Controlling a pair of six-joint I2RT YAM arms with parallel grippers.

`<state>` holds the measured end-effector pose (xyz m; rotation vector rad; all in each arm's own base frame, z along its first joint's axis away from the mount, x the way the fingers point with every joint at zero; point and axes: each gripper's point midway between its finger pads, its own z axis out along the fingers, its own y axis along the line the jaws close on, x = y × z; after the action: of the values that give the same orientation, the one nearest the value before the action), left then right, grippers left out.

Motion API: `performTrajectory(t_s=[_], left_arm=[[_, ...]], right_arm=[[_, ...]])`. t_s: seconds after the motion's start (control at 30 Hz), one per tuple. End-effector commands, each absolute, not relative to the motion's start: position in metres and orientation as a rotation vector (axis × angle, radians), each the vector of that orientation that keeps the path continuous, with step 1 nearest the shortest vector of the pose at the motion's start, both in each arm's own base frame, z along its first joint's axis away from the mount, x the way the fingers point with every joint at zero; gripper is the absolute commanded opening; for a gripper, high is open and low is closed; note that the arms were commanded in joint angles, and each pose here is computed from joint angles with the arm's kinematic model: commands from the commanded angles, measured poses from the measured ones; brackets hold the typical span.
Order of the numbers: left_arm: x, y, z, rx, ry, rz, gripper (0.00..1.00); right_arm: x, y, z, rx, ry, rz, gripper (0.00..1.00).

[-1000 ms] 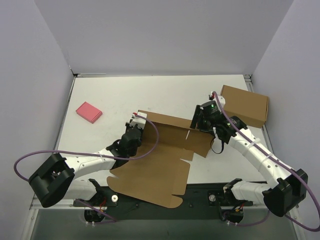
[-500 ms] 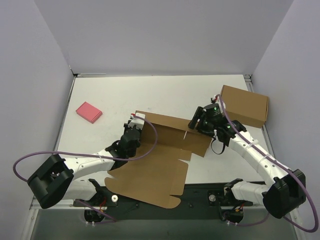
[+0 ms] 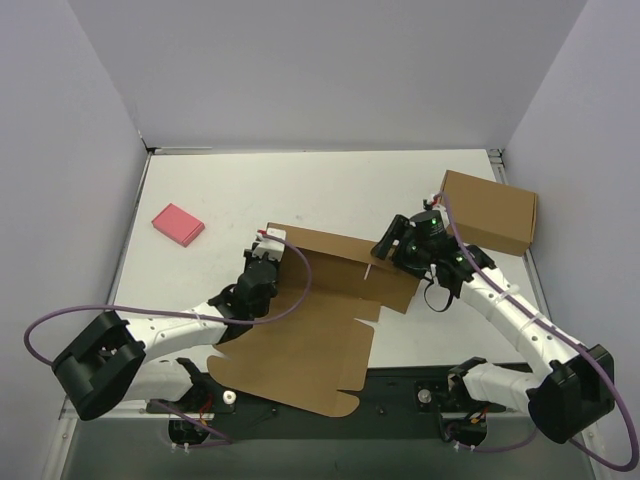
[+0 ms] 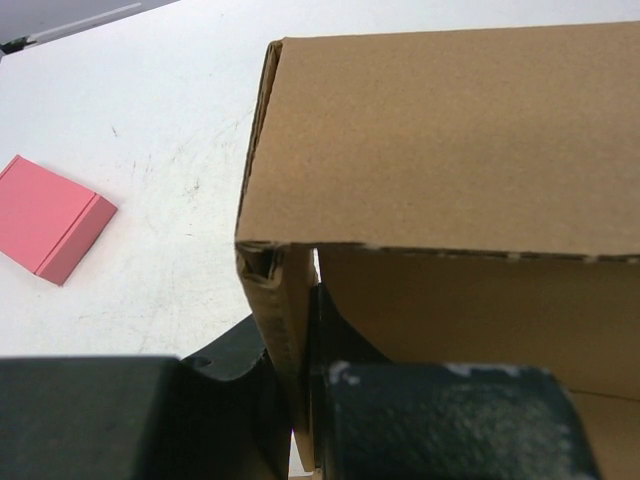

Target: Fold the paper box

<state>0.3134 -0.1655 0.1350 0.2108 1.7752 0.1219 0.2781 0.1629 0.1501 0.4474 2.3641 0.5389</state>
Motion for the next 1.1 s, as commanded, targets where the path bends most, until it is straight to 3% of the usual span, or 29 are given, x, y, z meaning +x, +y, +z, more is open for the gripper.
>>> performTrajectory(t_s=[0.0, 0.43, 0.63, 1.07], left_arm=[[0.309, -0.18, 0.144, 0.28, 1.705, 0.029, 0.01], [0.305, -0.186, 0.151, 0.333, 1.646, 0.001, 0.0], [0.305, -0.187, 0.153, 0.333, 1.644, 0.01, 0.0], [0.301, -0.19, 0.154, 0.333, 1.633, 0.001, 0.0]], right_arm=[[0.26, 0.187, 0.149, 0.437, 2.433, 0.712, 0.68], [0.25, 0.131, 0.195, 0.334, 2.324, 0.313, 0.71], [0.25, 0.141, 0.216, 0.285, 2.285, 0.318, 0.72], [0.249, 0.165, 0.171, 0.395, 2.411, 0.487, 0.73]])
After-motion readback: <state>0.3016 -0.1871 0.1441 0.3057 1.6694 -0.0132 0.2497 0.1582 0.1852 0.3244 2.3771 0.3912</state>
